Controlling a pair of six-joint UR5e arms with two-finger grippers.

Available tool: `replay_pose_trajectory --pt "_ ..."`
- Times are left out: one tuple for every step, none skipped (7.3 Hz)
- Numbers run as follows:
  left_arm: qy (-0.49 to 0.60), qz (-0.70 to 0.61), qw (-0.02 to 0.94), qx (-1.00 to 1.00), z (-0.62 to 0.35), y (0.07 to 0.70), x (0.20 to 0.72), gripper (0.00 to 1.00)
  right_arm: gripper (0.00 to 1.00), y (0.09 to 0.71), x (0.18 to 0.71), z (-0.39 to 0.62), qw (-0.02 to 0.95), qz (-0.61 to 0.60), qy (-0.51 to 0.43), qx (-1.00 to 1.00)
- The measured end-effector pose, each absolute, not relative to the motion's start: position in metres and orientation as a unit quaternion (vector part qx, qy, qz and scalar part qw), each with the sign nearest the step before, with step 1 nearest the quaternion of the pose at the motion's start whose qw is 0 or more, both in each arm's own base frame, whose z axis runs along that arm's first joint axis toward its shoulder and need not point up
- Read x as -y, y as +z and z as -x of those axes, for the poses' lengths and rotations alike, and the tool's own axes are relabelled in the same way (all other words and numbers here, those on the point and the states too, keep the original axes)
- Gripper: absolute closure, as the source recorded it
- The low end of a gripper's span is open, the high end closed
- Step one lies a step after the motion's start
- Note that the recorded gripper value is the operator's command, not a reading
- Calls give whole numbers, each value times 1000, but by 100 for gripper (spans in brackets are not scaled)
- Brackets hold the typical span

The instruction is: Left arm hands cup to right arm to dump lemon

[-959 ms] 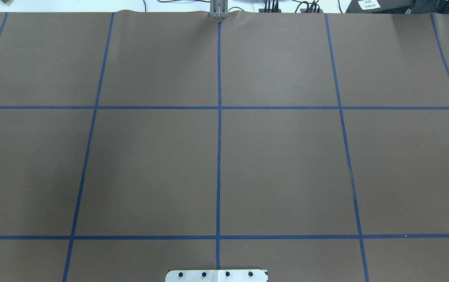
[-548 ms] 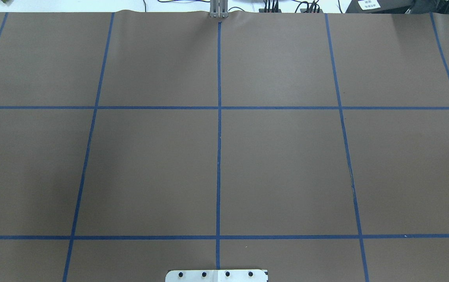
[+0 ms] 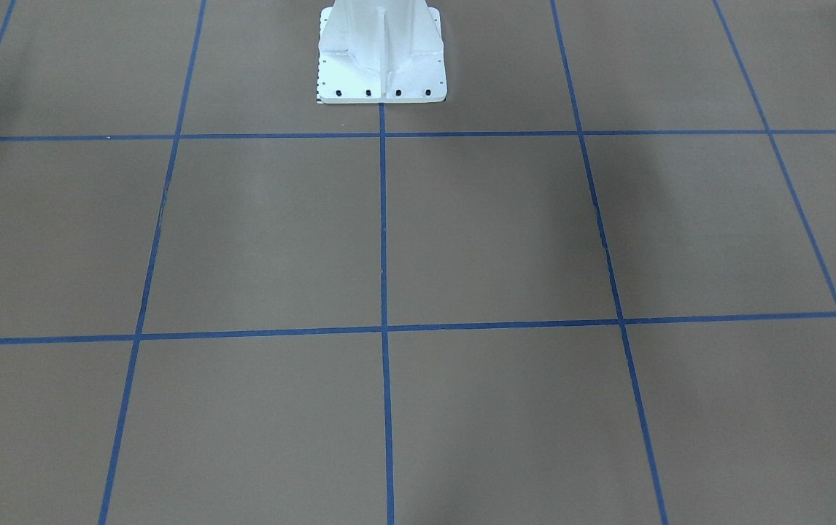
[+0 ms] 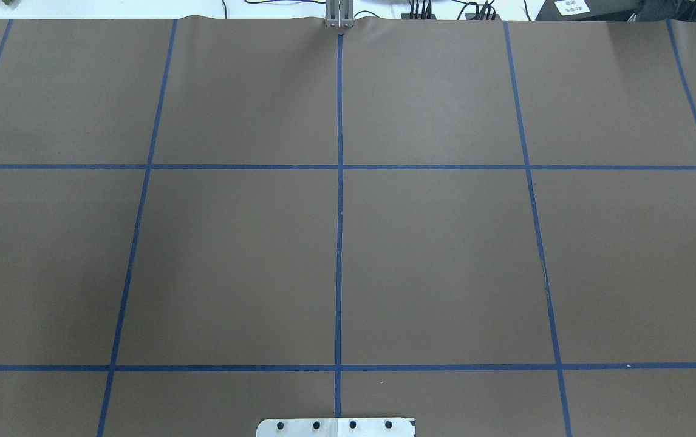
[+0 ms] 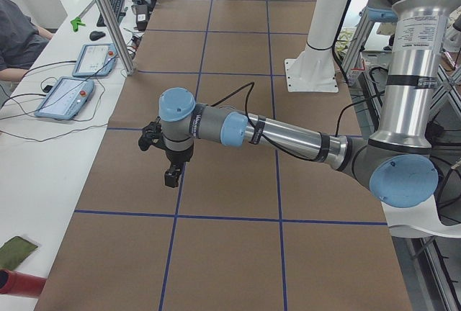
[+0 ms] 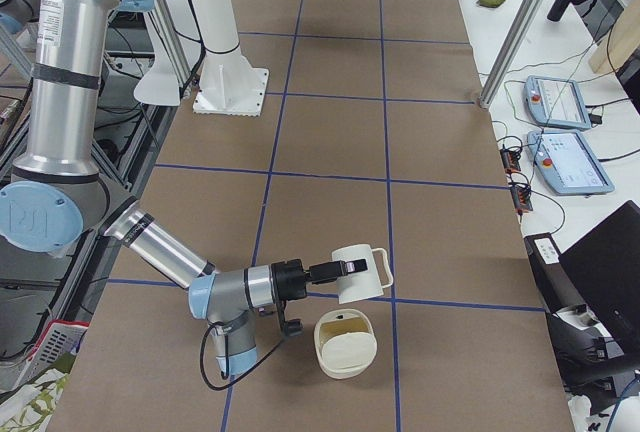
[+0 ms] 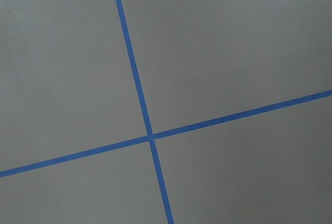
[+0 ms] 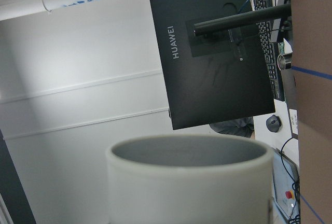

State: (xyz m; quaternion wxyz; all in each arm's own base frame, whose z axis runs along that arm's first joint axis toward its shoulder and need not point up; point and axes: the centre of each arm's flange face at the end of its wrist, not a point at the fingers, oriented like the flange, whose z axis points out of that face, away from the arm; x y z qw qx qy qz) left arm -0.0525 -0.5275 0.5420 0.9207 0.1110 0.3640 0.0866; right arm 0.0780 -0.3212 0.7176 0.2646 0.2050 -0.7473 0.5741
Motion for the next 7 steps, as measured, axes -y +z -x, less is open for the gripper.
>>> replay_pose_trajectory --pt "86 -110 921 -364 53 543 528 0 100 711 328 -74 316 -254 547 733" --pt "85 -108 921 -364 53 544 528 0 100 703 338 -69 372 -305 515 709" --pt "84 -107 922 -364 53 545 528 0 100 695 347 -64 424 -352 481 682" --pt "83 -105 922 -364 53 546 527 0 100 690 353 -60 471 -394 442 653" --pt "82 -103 922 -364 53 548 527 0 100 688 356 -57 509 -428 403 629" --pt "81 -102 922 -364 53 549 527 0 100 687 356 -54 539 -457 364 606" --pt "80 -100 922 -364 53 551 527 0 100 687 356 -51 568 -483 324 582"
